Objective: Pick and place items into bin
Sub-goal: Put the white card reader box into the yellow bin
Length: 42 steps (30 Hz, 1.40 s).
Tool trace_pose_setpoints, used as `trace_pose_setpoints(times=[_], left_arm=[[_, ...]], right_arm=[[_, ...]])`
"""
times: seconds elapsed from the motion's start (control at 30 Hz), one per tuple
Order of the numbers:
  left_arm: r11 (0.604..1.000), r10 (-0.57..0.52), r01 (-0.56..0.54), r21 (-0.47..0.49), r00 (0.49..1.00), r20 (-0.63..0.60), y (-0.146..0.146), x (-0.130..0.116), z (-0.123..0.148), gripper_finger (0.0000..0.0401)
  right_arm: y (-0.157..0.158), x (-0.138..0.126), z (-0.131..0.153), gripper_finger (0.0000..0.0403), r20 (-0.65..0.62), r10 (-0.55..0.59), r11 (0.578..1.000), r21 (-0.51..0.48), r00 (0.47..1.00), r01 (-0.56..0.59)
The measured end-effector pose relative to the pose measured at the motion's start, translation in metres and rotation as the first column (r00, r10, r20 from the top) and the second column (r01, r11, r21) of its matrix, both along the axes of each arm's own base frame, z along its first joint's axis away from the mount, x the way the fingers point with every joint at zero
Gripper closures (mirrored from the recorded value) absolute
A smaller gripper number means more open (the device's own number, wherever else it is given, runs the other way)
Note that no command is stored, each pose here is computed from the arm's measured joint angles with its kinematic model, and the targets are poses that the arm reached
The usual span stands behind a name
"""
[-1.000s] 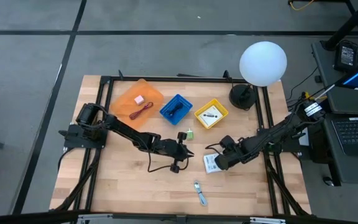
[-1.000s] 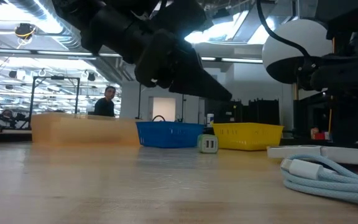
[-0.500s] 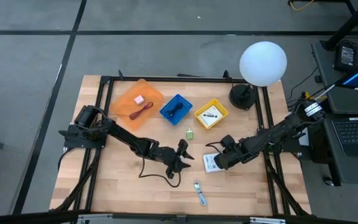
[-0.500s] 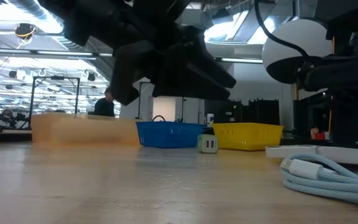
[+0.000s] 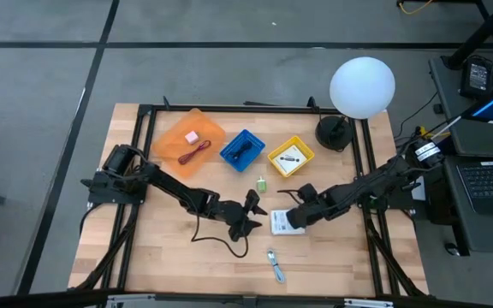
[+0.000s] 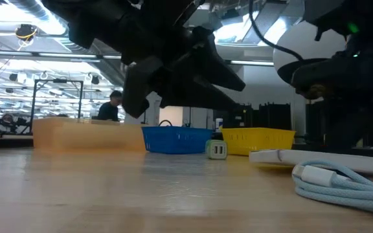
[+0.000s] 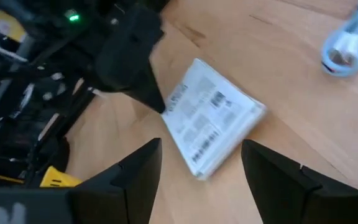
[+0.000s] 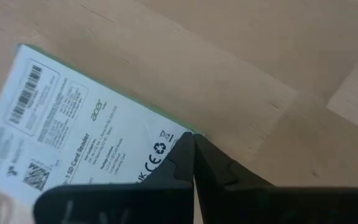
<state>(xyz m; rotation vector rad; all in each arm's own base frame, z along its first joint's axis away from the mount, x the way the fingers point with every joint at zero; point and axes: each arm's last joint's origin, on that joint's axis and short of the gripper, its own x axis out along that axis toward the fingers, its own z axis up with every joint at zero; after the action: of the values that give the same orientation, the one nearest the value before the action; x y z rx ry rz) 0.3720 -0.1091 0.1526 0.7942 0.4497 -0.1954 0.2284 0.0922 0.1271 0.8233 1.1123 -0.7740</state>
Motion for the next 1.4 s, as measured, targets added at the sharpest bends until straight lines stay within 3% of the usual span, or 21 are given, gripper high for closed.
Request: trace_pose_setpoints(times=[0.37,0.6,0.73,1.07,1.4], left_arm=[[0.991,-0.053,0.066,0.115,0.992,-0.112,-0.003,-0.004,-0.017,0.0186],[0.964,-0.052,0.09,0.25,0.987,-0.155,-0.006,0.007,-0.041,0.0189],[0.951,-0.008,0.046,0.307,0.992,-0.125,-0.009,0.021,-0.042,0.0189],[0.955,-0.055,0.103,0.28,0.983,-0.177,-0.012,0.025,-0.042,0.0189],[0.978,-0.038,0.075,0.193,0.982,-0.187,-0.003,0.027,-0.043,0.0189]], right_arm=[[-0.002,0.007,-0.001,0.0403,0.039,-0.016,0.999,0.035,0.999,0.015],[-0.001,0.01,-0.001,0.0403,0.061,-0.02,0.998,0.053,0.998,0.016],[-0.001,0.01,-0.001,0.0403,0.067,-0.021,0.998,0.057,0.998,0.017],[-0.001,0.011,-0.002,0.0403,0.07,-0.02,0.998,0.057,0.997,0.016],[0.001,0.014,-0.002,0.0403,0.105,-0.021,0.997,0.075,0.994,0.013]])
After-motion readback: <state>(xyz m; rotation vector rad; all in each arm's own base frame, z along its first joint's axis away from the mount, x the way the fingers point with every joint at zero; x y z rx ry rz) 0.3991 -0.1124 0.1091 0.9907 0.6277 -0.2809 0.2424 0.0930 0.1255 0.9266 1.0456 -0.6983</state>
